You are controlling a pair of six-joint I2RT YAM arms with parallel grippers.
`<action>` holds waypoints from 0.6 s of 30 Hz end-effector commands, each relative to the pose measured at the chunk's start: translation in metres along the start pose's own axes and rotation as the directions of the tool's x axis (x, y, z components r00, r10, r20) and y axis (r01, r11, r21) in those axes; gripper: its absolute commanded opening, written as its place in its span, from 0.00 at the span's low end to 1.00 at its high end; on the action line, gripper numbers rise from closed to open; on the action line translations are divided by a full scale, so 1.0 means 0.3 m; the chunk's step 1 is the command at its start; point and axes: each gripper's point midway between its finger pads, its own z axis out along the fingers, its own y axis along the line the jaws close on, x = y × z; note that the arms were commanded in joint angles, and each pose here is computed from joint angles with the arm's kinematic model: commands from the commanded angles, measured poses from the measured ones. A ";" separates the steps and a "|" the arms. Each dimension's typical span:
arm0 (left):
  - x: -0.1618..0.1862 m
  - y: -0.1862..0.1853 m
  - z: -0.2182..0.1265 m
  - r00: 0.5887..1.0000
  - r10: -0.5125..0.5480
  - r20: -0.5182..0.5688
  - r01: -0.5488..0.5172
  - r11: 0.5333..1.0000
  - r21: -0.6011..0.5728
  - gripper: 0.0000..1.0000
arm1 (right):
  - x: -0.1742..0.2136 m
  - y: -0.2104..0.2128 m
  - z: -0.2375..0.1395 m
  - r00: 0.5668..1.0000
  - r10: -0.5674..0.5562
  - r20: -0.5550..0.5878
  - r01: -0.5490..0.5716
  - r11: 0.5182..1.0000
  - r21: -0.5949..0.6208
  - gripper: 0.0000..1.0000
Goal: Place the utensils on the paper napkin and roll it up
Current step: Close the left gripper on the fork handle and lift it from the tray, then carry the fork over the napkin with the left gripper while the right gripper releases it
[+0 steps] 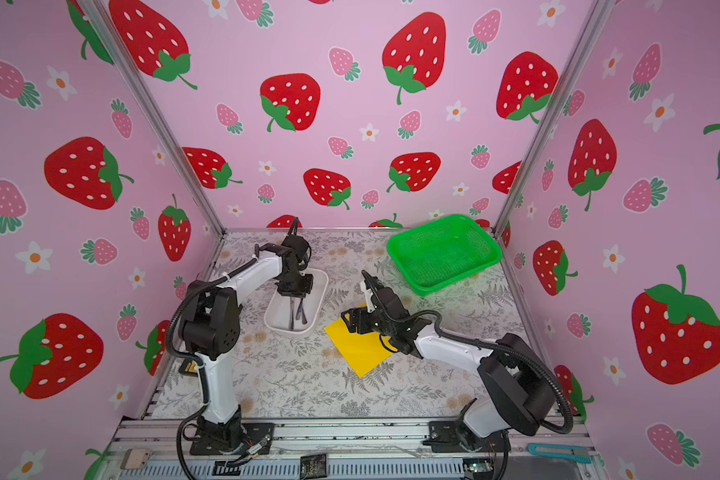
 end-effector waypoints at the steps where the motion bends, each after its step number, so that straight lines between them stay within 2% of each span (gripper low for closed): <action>1: 0.030 0.007 -0.112 0.999 -0.033 0.038 0.034 0.999 -0.009 0.00 | -0.043 -0.049 -0.052 0.996 0.023 0.085 -0.030 0.996 0.087 0.81; 4: 0.042 -0.017 -0.190 0.996 -0.038 0.086 0.037 0.999 0.012 0.00 | -0.062 -0.095 -0.091 0.990 0.040 0.138 -0.059 0.989 0.138 0.83; 9: 0.068 -0.141 -0.286 0.991 -0.028 0.133 0.014 0.994 0.109 0.00 | -0.067 -0.159 -0.136 0.982 0.082 0.171 -0.111 0.979 0.169 0.84; 15: 0.120 -0.392 -0.284 0.995 -0.014 0.097 -0.014 0.959 0.282 0.00 | -0.045 -0.239 -0.184 0.970 0.164 0.181 -0.195 0.966 0.169 0.84; 18: 0.137 -0.490 -0.241 0.997 -0.034 0.071 0.010 0.948 0.318 0.00 | -0.031 -0.267 -0.211 0.965 0.181 0.191 -0.215 0.961 0.173 0.84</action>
